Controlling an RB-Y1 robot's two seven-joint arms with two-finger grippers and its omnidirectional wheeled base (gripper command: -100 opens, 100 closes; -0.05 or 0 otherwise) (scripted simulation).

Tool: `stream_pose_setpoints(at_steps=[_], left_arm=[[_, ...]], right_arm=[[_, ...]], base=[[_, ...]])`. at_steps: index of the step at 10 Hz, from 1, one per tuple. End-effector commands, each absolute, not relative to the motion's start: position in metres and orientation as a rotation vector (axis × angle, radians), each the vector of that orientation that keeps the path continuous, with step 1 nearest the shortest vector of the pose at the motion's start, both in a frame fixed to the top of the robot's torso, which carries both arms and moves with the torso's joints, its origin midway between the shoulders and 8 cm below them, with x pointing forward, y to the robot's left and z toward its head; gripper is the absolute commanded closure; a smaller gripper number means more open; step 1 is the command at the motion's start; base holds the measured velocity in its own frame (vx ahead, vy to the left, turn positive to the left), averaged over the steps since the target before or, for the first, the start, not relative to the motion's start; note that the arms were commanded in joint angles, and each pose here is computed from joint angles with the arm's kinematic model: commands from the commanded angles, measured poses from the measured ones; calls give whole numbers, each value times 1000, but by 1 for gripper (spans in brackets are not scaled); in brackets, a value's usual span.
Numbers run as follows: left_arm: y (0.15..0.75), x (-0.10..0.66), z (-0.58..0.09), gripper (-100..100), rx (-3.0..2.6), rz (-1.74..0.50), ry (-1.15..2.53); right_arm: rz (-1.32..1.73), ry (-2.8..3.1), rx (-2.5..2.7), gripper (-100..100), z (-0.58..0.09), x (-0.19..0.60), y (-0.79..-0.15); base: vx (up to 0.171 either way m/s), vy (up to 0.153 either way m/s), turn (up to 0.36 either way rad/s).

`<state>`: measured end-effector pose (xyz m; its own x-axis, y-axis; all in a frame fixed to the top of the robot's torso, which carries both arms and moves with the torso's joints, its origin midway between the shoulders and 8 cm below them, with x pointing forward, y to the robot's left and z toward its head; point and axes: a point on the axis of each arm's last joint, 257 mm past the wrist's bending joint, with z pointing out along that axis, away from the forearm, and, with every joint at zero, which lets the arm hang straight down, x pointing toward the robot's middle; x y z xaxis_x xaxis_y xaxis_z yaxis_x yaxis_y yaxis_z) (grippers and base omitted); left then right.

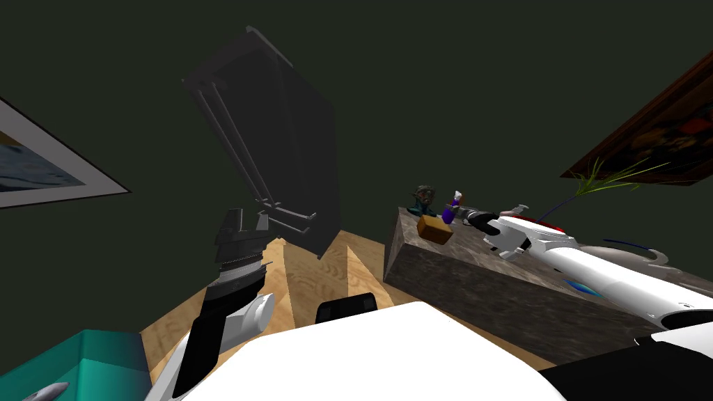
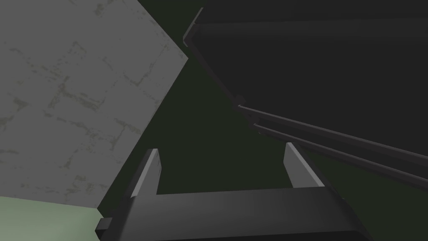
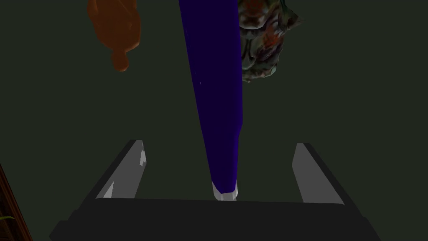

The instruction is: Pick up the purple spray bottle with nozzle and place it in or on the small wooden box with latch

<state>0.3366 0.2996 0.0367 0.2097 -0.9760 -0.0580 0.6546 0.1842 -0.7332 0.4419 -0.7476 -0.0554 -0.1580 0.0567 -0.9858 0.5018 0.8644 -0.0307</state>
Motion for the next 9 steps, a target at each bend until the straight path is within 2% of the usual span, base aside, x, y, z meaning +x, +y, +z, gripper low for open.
stream_pose_setpoints(at_steps=[1, 9], left_arm=[[300, 337, 37, 0, -652, -1252, 602], [300, 337, 37, 0, -652, -1252, 602]], right_arm=[[-405, 1693, 427, -100, -40, 446, -744], [-371, 1679, 394, -100, 14, 467, -721]], base=[[-5, -5, -87], [-9, -6, -68]])
